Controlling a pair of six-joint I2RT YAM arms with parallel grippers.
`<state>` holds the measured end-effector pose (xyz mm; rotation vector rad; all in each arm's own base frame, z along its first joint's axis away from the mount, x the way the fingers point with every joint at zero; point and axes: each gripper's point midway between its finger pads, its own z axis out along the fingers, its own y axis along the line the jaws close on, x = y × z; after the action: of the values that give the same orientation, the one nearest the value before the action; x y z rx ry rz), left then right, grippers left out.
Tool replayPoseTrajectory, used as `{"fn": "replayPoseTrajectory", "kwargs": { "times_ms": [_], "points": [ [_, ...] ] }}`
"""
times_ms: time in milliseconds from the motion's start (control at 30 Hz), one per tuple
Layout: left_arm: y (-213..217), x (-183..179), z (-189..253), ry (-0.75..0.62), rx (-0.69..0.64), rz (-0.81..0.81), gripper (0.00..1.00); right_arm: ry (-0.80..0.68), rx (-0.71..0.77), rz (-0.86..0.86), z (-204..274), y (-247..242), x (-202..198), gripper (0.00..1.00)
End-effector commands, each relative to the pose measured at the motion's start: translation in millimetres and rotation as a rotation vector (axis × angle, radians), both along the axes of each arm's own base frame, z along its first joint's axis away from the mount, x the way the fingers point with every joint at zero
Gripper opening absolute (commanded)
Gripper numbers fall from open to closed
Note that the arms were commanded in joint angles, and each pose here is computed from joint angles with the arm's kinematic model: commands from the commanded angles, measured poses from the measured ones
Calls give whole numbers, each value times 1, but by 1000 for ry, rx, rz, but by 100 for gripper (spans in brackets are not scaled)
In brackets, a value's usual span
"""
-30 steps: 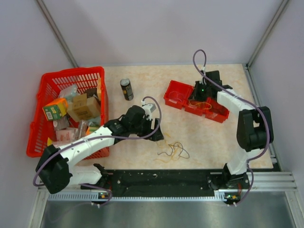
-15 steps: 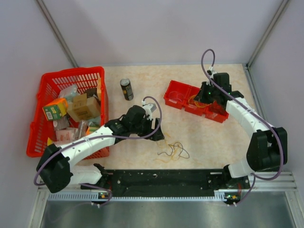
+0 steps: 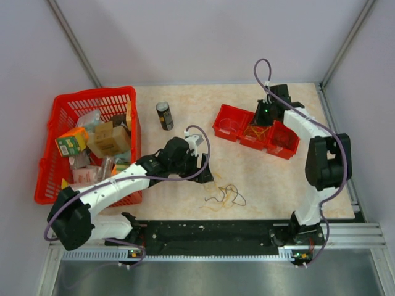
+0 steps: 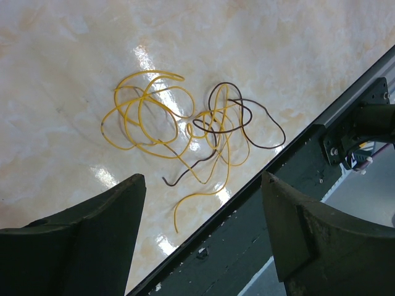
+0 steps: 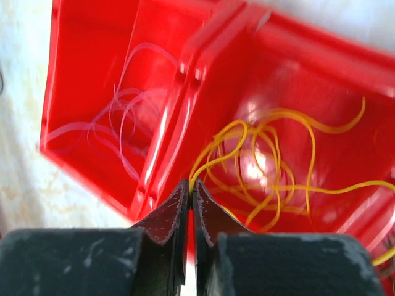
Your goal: Untangle the cables
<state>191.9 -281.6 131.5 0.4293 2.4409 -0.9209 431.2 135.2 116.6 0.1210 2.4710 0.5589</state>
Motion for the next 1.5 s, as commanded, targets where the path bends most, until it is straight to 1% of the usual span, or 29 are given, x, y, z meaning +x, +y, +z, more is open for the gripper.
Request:
{"fn": "replayPoseTrajectory", "kwargs": {
  "times_ms": [0, 33, 67, 100, 167, 200, 267, 367, 500, 567, 633, 700, 733, 800, 867, 933, 1033, 1100, 1167, 1200, 1267, 1367, 1467],
  "points": [
    [-3, 0, 13, -37, -35, -16, 80, -40, -44, 1, 10, -5, 41, 7],
    [-3, -1, 13, -36, -36, -16, 80, -25, -57, 9, 10, -6, 42, 12],
    [-2, -1, 14, -37, -35, -14, 80, -23, -59, 14, 13, -6, 41, 25],
    [-1, -1, 15, -42, -37, -11, 80, -31, -60, 19, 18, -6, 40, 35],
    [0, -2, 14, -40, -34, -10, 80, -60, -59, 24, 32, -8, 33, 49],
    [-1, -2, 13, -38, -34, -11, 80, -83, -60, 23, 45, -9, 27, 54],
    [-3, -1, 13, -36, -37, -16, 80, -121, -72, 9, 63, -15, 17, 63],
    [-9, 0, 12, -22, -43, -29, 80, -165, -68, -36, 86, -28, 3, 70],
    [-14, 3, 16, -32, -47, -38, 80, -200, -104, -93, 98, -45, -7, 78],
    [-14, 6, 17, -39, -45, -36, 80, -180, -99, -120, 93, -53, -3, 79],
    [-15, 11, 19, -59, -31, -35, 83, -161, -43, -108, 94, -46, -4, 79],
    [-14, 21, 13, -97, 21, -44, 85, -164, 32, -61, 98, -24, -15, 78],
    [-13, 23, 8, -91, 60, -50, 85, -178, 68, -6, 101, -4, -23, 78],
    [-12, 31, -4, -79, 140, -61, 83, -193, 119, 120, 101, 37, -46, 78],
    [-9, 42, -13, -98, 198, -59, 81, -176, 129, 207, 89, 63, -75, 76],
    [-6, 51, -23, -108, 260, -53, 80, -150, 153, 226, 72, 71, -103, 72],
    [-9, 56, -38, -76, 313, -69, 80, -138, 241, 248, 53, 75, -142, 58],
    [-14, 58, -46, -54, 318, -80, 80, -120, 281, 281, 39, 79, -170, 56],
    [-18, 60, -53, -37, 318, -82, 80, -106, 313, 313, 27, 83, -195, 56],
    [-21, 59, -56, -28, 316, -86, 79, -100, 333, 334, 23, 86, -207, 56],
    [-22, 57, -63, -15, 313, -90, 70, -90, 371, 367, 16, 93, -225, 57],
    [-19, 57, -68, -7, 321, -74, 51, -39, 411, 396, -3, 103, -247, 59],
    [-17, 56, -56, -27, 307, -72, 22, -34, 440, 417, -9, 117, -253, 60]
  ]
}}
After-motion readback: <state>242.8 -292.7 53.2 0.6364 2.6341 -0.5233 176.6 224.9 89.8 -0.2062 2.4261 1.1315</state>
